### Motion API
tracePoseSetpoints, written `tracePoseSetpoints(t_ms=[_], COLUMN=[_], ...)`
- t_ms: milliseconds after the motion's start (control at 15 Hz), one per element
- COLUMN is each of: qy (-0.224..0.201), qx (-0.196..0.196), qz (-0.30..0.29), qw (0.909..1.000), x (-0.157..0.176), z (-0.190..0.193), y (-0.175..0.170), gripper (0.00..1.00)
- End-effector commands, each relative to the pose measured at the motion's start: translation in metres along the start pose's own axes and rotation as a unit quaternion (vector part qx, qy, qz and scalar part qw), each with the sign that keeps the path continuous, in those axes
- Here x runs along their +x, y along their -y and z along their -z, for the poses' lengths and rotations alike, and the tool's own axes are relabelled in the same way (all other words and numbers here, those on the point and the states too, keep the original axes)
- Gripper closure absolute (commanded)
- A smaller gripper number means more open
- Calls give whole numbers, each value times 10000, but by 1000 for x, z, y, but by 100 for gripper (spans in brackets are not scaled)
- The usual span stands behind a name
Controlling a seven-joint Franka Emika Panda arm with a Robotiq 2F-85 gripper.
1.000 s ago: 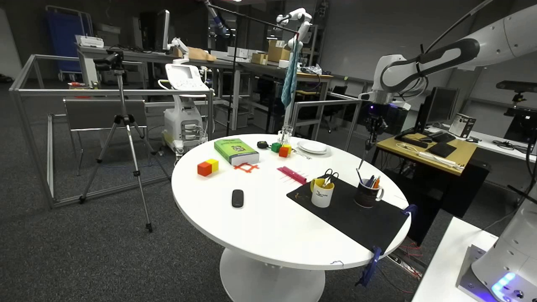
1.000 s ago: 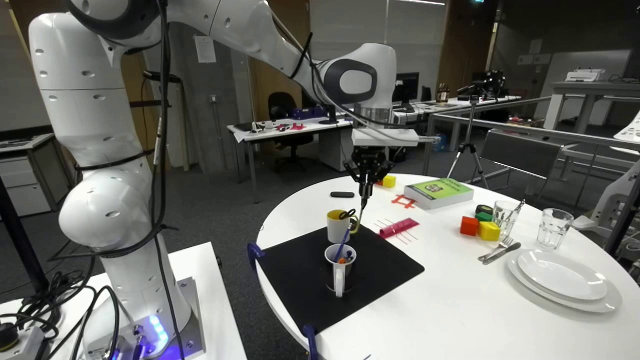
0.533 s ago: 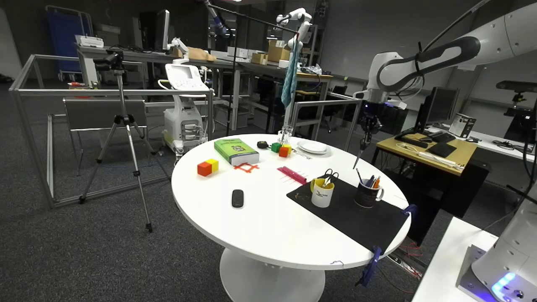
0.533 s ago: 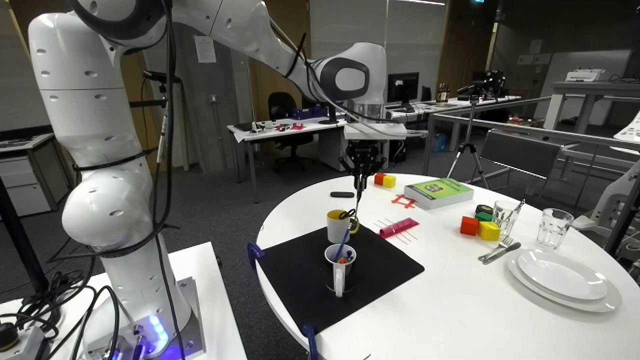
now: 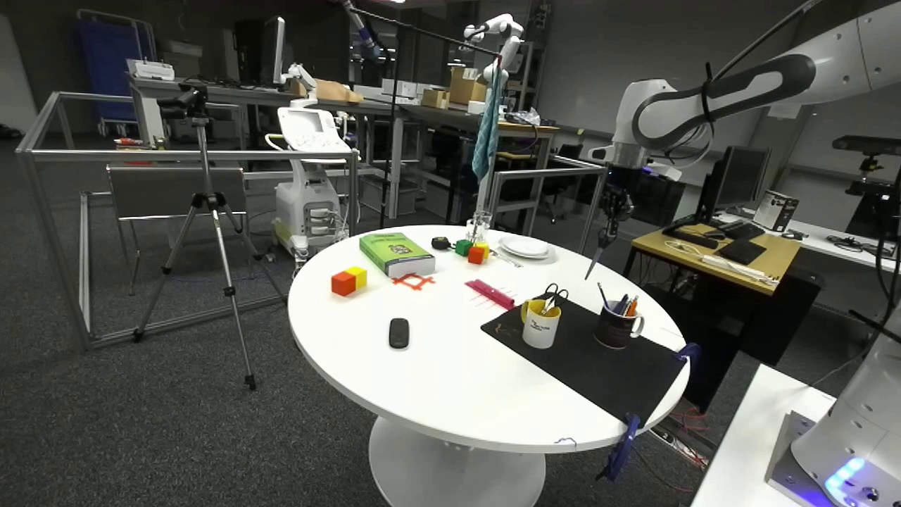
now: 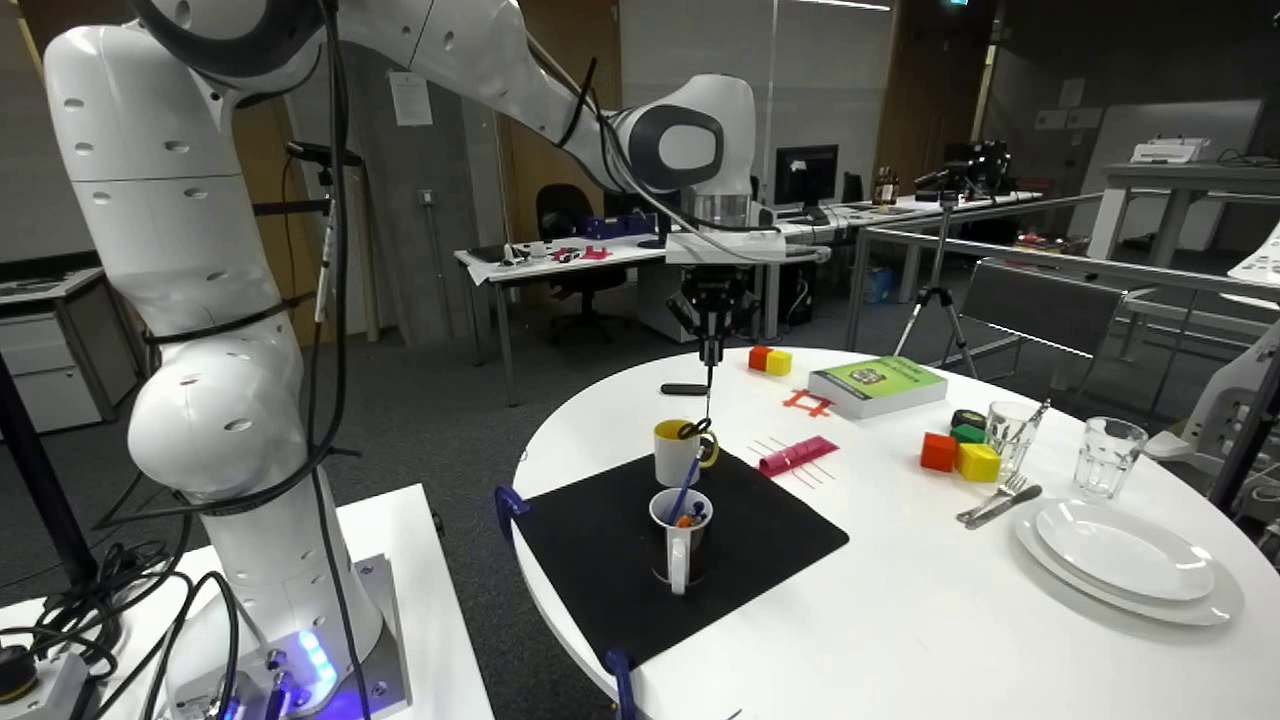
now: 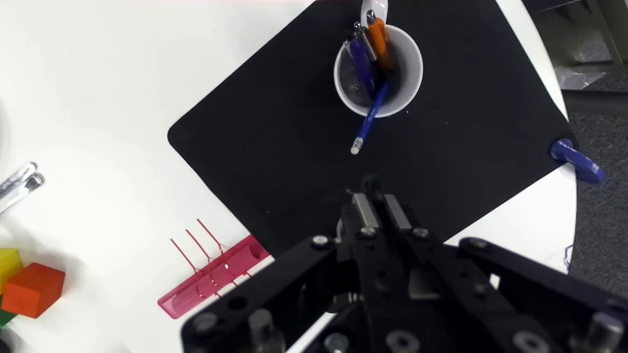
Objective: Move the scissors from the right cup to the left cup
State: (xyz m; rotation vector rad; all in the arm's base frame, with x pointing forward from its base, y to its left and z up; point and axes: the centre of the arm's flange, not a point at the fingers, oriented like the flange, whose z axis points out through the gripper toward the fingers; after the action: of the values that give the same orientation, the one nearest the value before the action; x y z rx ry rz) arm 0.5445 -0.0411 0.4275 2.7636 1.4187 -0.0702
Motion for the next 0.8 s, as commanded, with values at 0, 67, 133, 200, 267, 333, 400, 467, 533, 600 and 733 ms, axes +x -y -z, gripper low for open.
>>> tracePoseSetpoints(t_ms=[0, 67, 133, 200, 267, 333, 400, 467, 533, 600, 733], qy=[-16, -28, -34, -37, -37, -36, -36, -36, -36, -36, -80], qx=[-15, -28, -37, -40, -39, -38, -37, -36, -36, -36, -143], qz=[-35, -54, -63, -64, -65, -65, -65, -66, -66, -66, -340], qw=[10000, 10000, 10000, 10000, 10000, 10000, 10000, 10000, 10000, 10000, 9993], x=[-2, -3, -4, -5, -5, -5, -5, -5, -5, -5, 4], z=[2, 4, 6, 6, 6, 6, 6, 6, 6, 6, 5], y=[0, 0, 0, 0, 0, 0, 0, 0, 0, 0, 0], gripper=[93, 93, 93, 93, 93, 93, 93, 93, 93, 98, 98])
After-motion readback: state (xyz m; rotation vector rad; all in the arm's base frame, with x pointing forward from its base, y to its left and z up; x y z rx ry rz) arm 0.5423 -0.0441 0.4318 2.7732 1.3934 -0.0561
